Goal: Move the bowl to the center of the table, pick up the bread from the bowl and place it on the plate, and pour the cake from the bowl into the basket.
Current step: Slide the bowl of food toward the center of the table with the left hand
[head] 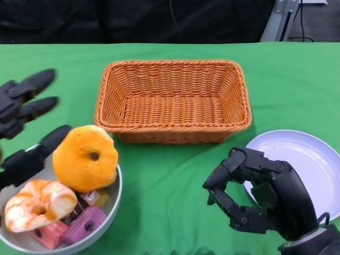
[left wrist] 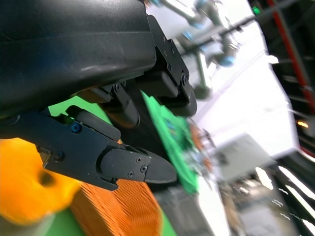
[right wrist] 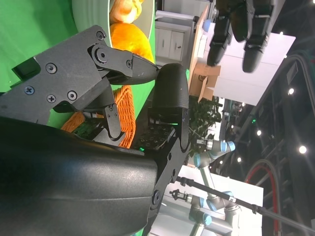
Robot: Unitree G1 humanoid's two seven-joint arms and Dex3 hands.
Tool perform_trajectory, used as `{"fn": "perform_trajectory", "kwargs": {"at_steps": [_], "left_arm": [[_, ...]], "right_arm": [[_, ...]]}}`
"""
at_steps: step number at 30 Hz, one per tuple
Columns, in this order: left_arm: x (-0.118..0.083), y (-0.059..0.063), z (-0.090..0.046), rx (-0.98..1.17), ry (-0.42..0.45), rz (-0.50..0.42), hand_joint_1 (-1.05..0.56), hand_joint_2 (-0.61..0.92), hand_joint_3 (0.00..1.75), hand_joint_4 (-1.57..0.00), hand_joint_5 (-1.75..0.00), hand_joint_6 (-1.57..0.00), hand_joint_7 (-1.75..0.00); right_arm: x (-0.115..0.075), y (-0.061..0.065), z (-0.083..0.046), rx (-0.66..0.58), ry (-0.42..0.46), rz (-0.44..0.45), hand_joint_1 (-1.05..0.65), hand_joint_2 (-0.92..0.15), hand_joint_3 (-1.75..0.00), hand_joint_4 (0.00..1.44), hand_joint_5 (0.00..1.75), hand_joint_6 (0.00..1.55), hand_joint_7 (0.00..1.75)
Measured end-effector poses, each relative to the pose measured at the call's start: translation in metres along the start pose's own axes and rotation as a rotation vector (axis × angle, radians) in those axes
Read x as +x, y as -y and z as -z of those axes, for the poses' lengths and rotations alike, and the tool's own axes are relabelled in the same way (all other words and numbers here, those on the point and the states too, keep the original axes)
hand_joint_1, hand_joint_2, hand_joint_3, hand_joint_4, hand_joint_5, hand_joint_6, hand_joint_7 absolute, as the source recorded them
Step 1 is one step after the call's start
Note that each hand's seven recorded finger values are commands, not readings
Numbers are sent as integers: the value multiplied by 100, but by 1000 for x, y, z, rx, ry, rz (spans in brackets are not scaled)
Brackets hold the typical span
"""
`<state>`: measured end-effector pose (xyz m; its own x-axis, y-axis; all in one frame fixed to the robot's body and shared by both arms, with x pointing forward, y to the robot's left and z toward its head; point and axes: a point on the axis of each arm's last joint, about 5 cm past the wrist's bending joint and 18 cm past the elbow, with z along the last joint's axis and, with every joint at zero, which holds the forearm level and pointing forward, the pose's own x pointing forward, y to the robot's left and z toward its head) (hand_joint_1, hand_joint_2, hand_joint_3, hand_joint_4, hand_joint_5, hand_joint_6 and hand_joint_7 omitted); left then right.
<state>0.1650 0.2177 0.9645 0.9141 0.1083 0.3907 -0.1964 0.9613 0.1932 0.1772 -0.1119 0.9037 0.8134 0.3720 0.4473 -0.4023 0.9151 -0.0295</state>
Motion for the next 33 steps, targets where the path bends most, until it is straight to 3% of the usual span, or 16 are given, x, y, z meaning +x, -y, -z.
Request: {"fn": "perform_trajectory", "kwargs": {"at_steps": [5,18,23,33], "left_arm": [[-4,-9,8,90,-55,-39,-80,92,43,-37,-1,-34,0],[-17,-19,20,201,-163,-115,-89,92,51,-31,0,-34,-1],[-22,-24,27,224,-289,-197,-86,92,60,-26,0,-27,0],[-26,-29,31,200,-397,-166,-88,92,70,-20,0,-18,0]], "right_arm": [[0,0,1,2,-4,1,-32,-58,-82,83,142,79,114],[-1,-1,3,10,-8,-1,-32,-56,-84,82,143,79,114],[-1,-1,3,11,-7,1,-32,-55,-84,83,143,80,113],[-1,-2,3,14,-2,3,-32,-54,-86,83,143,81,111]]}}
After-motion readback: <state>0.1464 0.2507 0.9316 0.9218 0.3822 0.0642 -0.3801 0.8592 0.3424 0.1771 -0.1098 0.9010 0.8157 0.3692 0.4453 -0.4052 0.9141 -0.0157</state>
